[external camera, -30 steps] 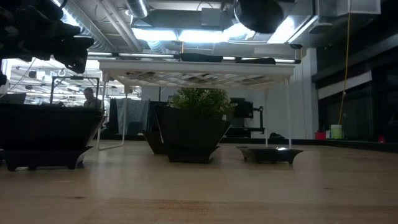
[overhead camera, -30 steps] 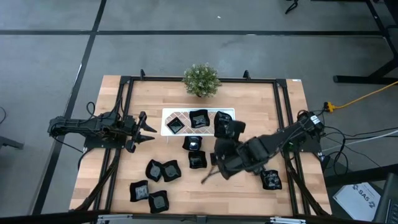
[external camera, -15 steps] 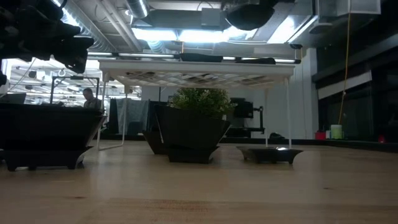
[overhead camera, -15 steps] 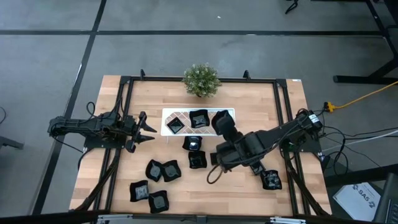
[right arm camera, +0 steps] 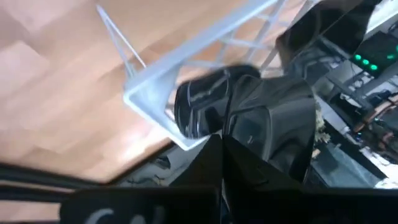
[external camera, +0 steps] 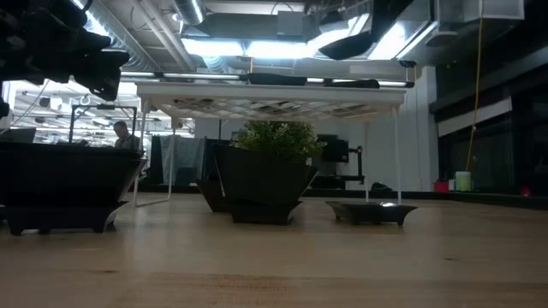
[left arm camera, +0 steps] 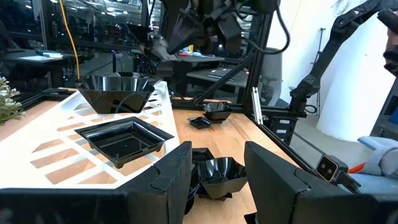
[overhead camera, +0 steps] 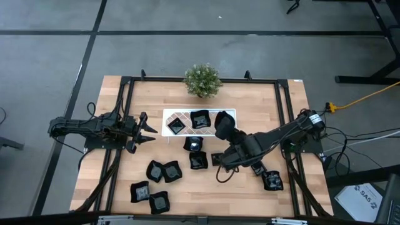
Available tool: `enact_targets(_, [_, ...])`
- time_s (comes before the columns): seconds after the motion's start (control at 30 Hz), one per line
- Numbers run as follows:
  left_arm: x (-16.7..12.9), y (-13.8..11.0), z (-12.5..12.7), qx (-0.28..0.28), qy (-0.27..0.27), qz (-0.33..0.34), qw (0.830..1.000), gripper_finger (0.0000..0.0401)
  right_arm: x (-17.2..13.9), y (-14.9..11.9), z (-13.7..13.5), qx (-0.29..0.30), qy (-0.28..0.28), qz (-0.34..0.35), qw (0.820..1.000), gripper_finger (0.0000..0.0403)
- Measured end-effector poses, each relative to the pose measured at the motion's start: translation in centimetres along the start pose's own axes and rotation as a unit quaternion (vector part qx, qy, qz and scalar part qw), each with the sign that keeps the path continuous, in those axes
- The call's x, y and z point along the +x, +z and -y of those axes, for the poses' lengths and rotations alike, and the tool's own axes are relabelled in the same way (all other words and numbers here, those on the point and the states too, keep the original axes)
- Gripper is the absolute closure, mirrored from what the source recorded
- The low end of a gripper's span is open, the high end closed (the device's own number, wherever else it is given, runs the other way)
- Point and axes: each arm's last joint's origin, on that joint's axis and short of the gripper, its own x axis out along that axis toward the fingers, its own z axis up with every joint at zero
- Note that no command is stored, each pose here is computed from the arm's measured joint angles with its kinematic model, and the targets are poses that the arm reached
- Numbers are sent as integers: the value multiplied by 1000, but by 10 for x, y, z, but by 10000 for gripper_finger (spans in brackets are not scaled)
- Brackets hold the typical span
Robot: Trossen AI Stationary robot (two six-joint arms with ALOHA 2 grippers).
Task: Pick & Place Mini shaped plates
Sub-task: Stack the black leaf-shaped plate on top of the black leaf-shaped plate on the shelf
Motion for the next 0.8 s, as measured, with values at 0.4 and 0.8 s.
enact_targets(0.4, [0, 0, 0, 0, 0, 0, 1000, 258, 19, -11, -18, -17, 26, -16, 999, 398])
enact_targets(0.8, [0, 0, 0, 0, 0, 0, 1000, 258, 32, -9, -32, -40, -4, 5, 999, 341])
